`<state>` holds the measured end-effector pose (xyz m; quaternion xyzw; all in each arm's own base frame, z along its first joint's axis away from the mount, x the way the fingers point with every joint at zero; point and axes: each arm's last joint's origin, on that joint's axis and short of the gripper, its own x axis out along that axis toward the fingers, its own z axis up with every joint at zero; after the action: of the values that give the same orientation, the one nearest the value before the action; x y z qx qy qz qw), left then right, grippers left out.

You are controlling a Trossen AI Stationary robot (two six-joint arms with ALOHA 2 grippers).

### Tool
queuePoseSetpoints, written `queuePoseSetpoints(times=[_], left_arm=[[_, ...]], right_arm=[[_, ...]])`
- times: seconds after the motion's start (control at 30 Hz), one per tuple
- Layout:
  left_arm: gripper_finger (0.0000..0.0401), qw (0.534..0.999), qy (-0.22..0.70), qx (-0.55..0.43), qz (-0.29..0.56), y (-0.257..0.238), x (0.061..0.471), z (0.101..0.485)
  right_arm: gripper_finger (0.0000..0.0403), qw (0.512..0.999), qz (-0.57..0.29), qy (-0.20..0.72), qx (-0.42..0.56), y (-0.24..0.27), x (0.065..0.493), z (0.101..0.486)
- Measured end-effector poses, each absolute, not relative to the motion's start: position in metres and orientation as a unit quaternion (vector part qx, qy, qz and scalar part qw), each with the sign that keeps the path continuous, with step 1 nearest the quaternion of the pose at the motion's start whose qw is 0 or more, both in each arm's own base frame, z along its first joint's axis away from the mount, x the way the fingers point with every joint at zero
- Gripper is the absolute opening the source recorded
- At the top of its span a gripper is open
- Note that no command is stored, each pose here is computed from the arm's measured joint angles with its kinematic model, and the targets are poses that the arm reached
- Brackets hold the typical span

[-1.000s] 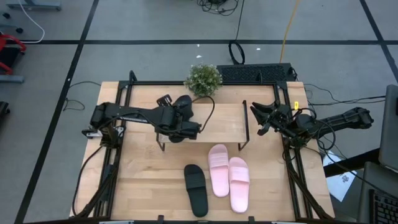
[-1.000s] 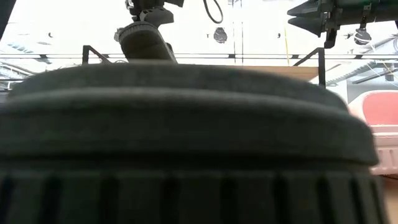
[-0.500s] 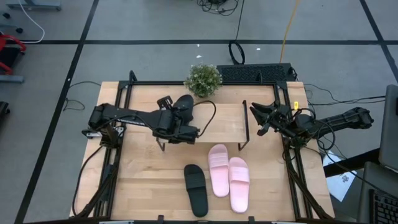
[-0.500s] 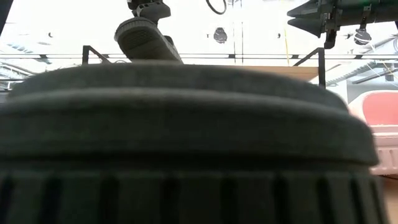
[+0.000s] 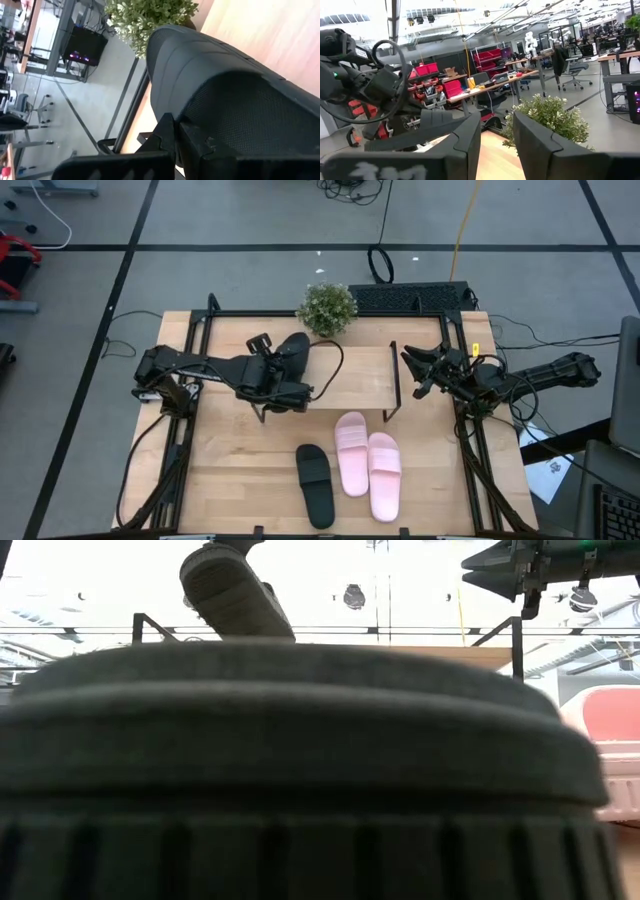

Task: Pick and place slides into the shelf
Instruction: Put the black slide on the shelf

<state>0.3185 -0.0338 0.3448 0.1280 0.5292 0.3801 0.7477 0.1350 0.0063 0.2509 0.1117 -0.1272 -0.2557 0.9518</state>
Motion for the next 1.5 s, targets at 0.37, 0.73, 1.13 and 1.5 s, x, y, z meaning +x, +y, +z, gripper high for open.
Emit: queuePoseSetpoints(times=[0.37, 0.73, 1.13, 1.5], left_arm=[[0.0, 0.742, 0.54, 0.143, 0.371, -0.03, 0.319, 0.344], [0.0, 0.753, 0.524, 0.134, 0.373, -0.043, 0.318, 0.344], [0.0, 0.772, 0.492, 0.216, 0.339, -0.08, 0.311, 0.351], [0.0, 0.808, 0.412, 0.261, 0.329, -0.115, 0.3, 0.378]], right_arm=[[0.0106, 0.967, -0.173, -0.124, 0.136, 0.01, 0.14, 0.249], [0.0106, 0.967, -0.173, -0.122, 0.139, 0.01, 0.142, 0.248], [0.0107, 0.98, -0.069, -0.106, 0.153, 0.006, 0.162, 0.258], [0.0109, 0.995, 0.005, -0.028, 0.094, -0.006, 0.227, 0.294]])
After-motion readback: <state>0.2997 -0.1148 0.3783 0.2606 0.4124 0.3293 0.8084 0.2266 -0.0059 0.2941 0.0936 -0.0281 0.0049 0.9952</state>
